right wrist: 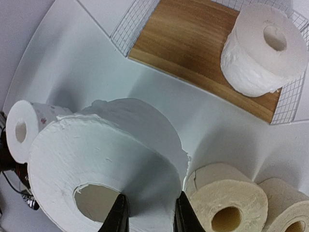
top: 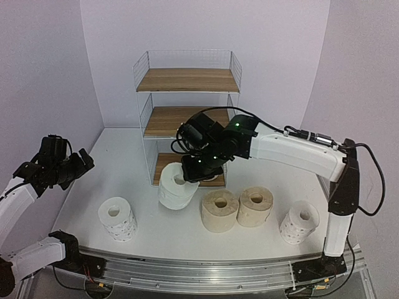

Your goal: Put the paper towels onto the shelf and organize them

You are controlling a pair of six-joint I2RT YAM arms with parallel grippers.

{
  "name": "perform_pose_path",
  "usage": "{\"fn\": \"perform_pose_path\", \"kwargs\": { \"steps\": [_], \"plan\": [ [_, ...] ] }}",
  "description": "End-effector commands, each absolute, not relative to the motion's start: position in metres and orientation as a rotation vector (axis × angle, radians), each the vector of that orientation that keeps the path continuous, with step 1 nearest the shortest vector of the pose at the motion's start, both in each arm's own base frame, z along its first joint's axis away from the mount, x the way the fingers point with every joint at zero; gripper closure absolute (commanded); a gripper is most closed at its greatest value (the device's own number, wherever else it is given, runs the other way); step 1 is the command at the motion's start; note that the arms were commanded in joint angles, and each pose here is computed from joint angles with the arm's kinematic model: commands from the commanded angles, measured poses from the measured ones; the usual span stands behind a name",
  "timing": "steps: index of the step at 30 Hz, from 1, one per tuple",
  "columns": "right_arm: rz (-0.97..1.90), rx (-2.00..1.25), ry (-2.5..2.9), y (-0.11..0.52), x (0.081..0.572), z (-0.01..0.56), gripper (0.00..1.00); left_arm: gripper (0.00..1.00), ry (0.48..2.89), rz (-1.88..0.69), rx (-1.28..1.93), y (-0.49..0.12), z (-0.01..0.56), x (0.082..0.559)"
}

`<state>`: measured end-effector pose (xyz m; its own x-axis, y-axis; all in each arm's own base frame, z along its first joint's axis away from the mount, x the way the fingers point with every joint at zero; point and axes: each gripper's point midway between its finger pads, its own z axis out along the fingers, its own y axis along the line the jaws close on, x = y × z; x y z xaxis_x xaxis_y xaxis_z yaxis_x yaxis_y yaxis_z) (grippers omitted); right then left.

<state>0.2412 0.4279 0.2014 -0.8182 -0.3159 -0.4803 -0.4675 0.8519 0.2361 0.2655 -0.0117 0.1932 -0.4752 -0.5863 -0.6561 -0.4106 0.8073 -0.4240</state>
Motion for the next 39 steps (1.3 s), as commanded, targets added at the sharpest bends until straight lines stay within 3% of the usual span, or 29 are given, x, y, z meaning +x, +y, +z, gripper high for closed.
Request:
{"fn": "perform_pose_path", "kwargs": {
  "steps": [1,19,39],
  "plan": [
    [0.338,-0.463,2.436,0.436,0.287,0.218,0.86,0.0,2.119,-0.26,-0.742,-0.01,0.2,0.266],
    [0.169,-0.363,2.268,0.468,0.357,0.183,0.85,0.0,2.136,-0.281,-0.72,-0.015,0.197,0.268],
    [0.188,-0.259,2.153,0.473,0.375,0.161,0.8,0.0,2.156,-0.291,-0.705,-0.019,0.192,0.271]
  ]
}}
